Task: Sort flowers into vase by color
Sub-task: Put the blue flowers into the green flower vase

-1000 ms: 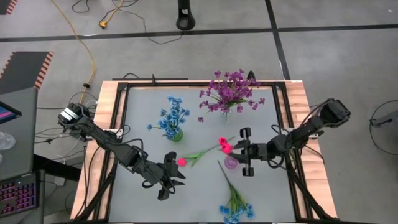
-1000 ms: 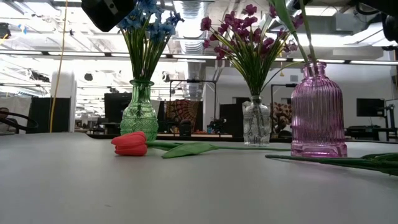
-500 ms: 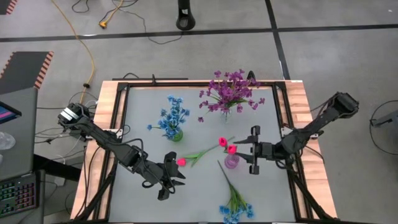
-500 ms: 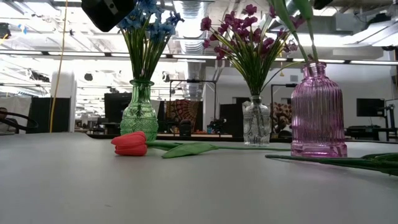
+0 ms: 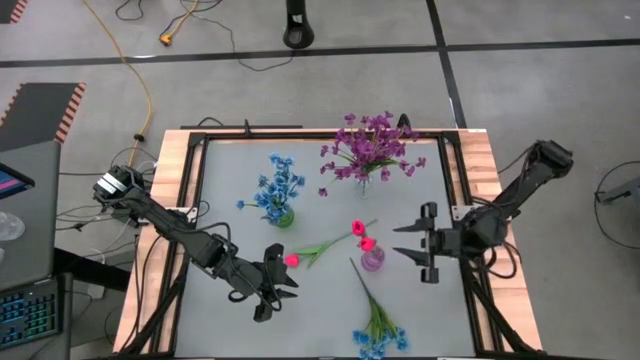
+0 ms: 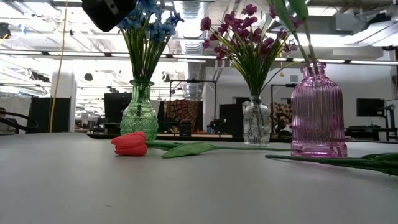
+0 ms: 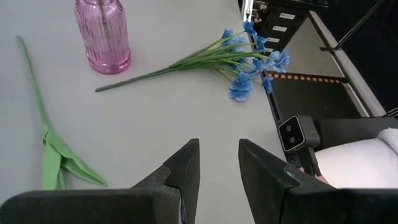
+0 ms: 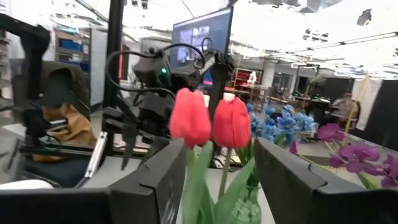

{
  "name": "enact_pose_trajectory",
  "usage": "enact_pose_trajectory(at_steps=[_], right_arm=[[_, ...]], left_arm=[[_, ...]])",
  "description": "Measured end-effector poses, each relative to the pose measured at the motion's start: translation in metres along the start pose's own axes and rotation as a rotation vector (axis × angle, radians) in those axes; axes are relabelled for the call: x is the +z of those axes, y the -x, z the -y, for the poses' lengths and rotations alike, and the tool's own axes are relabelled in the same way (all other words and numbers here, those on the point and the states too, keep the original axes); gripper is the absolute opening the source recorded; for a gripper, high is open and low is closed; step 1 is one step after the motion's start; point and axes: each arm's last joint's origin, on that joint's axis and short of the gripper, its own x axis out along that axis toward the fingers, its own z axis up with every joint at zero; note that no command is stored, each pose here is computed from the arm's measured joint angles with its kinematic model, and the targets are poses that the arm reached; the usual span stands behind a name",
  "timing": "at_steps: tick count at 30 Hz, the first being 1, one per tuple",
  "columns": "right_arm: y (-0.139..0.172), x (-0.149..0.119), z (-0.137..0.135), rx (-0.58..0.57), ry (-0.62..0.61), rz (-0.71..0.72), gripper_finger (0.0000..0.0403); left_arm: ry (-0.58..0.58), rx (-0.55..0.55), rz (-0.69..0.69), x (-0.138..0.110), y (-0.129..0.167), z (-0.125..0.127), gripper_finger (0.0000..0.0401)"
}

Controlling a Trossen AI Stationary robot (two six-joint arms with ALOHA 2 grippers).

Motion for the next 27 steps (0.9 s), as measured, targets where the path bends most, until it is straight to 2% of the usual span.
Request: enact_pose_trajectory(at_steps=[13, 16, 27], right_arm=[[0.011, 0.003, -0.011, 0.087, -0.008, 0.002, 0.0218], [0.016, -0.001, -0.018, 0.136, 0.017, -0.031, 0.0218], [0.026, -0.027, -0.049, 0.258, -0.074, -0.182, 0.0218]], left_arm=[[0.047, 0.07, 0.022, 0.011, -0.005, -0.024, 0.0098], [0.051, 0.077, 0.022, 0.012, -0.006, -0.027, 0.0098], [0.051, 0.058, 0.005, 0.011, -0.006, -0.027, 0.0098]])
